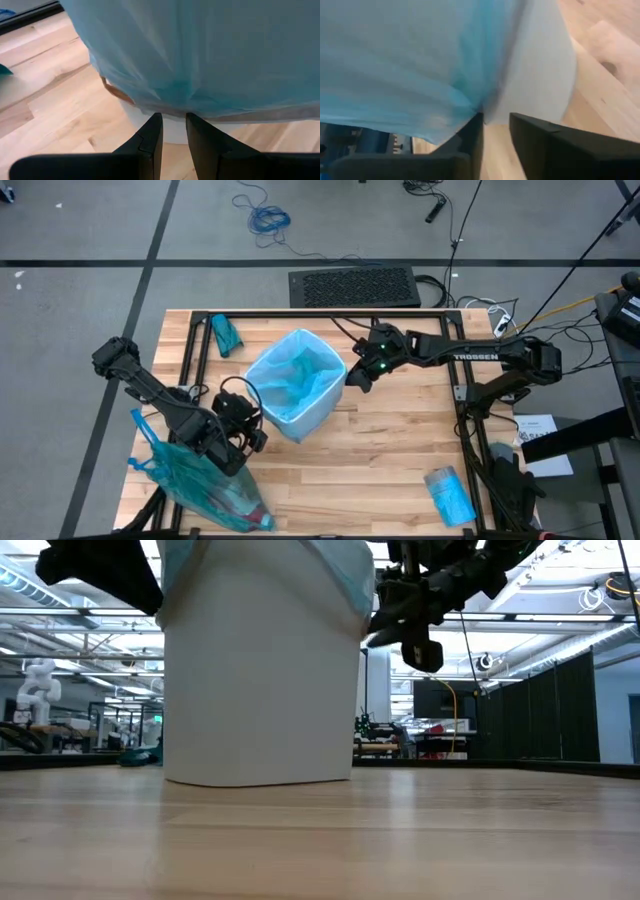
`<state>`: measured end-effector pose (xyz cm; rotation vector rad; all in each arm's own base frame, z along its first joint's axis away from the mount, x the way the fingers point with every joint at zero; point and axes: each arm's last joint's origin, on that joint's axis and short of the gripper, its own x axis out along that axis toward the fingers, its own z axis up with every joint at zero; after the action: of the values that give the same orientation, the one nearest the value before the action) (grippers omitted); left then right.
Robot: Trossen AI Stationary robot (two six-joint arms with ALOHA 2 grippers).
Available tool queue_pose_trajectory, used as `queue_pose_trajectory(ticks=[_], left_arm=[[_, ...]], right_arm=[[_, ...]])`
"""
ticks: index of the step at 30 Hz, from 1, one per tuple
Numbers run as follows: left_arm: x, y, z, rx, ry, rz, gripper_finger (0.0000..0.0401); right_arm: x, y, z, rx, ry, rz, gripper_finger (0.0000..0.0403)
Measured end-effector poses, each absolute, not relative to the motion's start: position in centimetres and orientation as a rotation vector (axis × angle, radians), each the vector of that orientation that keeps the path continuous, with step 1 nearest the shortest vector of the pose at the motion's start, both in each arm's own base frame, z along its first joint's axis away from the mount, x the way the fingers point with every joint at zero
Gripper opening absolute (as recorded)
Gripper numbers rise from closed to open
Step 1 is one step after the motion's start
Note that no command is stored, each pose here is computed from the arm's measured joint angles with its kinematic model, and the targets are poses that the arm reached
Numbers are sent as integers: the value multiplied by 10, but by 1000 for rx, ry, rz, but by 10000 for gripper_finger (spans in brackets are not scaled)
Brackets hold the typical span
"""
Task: Place trash/remove bag and relplace
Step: Insert the new blue trash bag into the white trash bin
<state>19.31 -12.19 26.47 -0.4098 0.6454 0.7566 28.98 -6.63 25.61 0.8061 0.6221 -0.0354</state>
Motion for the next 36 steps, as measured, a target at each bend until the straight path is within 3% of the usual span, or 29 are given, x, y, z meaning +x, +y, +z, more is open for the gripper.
queue_pose_trajectory(ticks=[7, 13, 24, 30, 36], left_arm=[[192, -130, 280, -424, 636, 709, 83], [193, -135, 293, -428, 615, 672, 83], [187, -140, 301, -408, 599, 655, 83], [178, -131, 303, -359, 642, 690, 83], [157, -114, 312, -363, 655, 773, 83]], right_arm=[[286, -67, 254, 815, 651, -88, 161], [278, -66, 269, 805, 591, -94, 184], [239, -41, 297, 695, 564, -305, 158], [235, -15, 310, 695, 520, -205, 144], [242, 17, 315, 696, 449, -142, 73]])
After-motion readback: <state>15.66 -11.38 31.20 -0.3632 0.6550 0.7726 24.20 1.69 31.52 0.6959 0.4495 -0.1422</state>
